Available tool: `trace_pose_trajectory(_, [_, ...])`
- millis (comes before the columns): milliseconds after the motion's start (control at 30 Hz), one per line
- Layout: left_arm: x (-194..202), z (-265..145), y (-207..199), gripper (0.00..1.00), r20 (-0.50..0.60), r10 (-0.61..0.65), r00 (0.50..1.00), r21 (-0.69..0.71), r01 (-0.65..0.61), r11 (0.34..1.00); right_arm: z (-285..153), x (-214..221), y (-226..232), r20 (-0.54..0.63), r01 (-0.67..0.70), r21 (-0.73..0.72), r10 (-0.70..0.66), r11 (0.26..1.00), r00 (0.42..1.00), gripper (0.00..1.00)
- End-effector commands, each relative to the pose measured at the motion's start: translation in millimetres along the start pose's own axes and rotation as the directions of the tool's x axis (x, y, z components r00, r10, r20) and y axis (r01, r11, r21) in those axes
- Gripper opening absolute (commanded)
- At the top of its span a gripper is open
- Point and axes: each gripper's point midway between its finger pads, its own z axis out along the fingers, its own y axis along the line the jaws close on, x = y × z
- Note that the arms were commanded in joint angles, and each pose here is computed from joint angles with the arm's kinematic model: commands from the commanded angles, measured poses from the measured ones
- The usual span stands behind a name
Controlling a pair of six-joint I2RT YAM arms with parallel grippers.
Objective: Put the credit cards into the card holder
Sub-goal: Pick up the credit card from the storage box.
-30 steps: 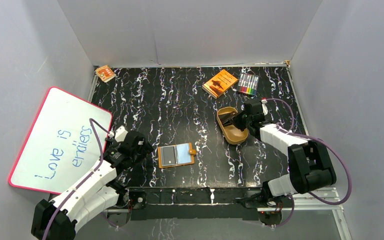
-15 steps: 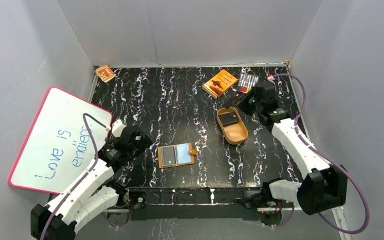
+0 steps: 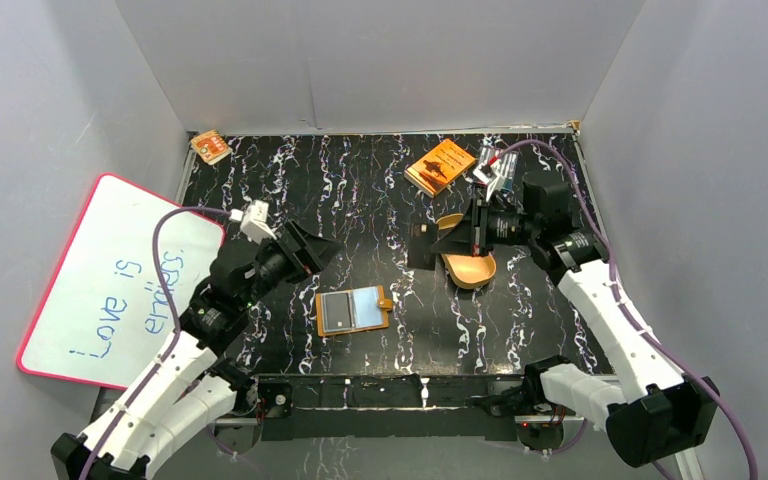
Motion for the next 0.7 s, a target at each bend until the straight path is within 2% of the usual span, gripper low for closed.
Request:
trace_pose_trajectory(0, [20,-10,-62,0.89,-0.107,0.046,0.993,0.369,-0.004,0.929,-7,19,30,-0.043,0.108,-0.209,-0.12,0.972,0.992,0.0])
trace_pose_trajectory(67, [23,-9,-59,0.89,-0.116,0.044,0.992,0.368,0.002,0.93,-3,18,19,-0.037,0.096,-0.171,-0.104,0.981,0.994,0.0])
trace_pose_trajectory(167, [29,-1,-38,0.89,-0.131,0.05,0.99,0.27,-0.013,0.963,8,22,-14,-0.077,0.039,-0.048,-0.043,0.998,0.996,0.0])
trace_pose_trajectory(233, [43,8,-10,0.88,-0.193,0.041,0.98,0.151,-0.011,0.989,13,30,-43,-0.121,0.002,0.079,0.007,0.997,0.993,0.0])
trace_pose_trajectory(300, [64,16,14,0.89,-0.308,0.054,0.95,0.047,-0.042,0.998,13,42,-66,-0.16,-0.023,0.175,0.052,0.984,0.986,0.0])
trace_pose_trajectory(400, [85,24,31,0.9,-0.428,0.081,0.9,-0.035,-0.107,0.994,15,52,-76,-0.169,-0.044,0.194,0.078,0.98,0.982,0.0])
trace_pose_trajectory(567, [108,40,33,0.88,-0.479,0.19,0.857,-0.104,-0.27,0.957,20,75,-82,-0.197,-0.098,0.177,0.133,0.979,0.971,0.0])
trace_pose_trajectory(667, [123,50,55,0.84,-0.523,0.18,0.833,-0.18,-0.315,0.932,25,91,-84,-0.234,-0.106,0.187,0.149,0.977,0.961,0.0])
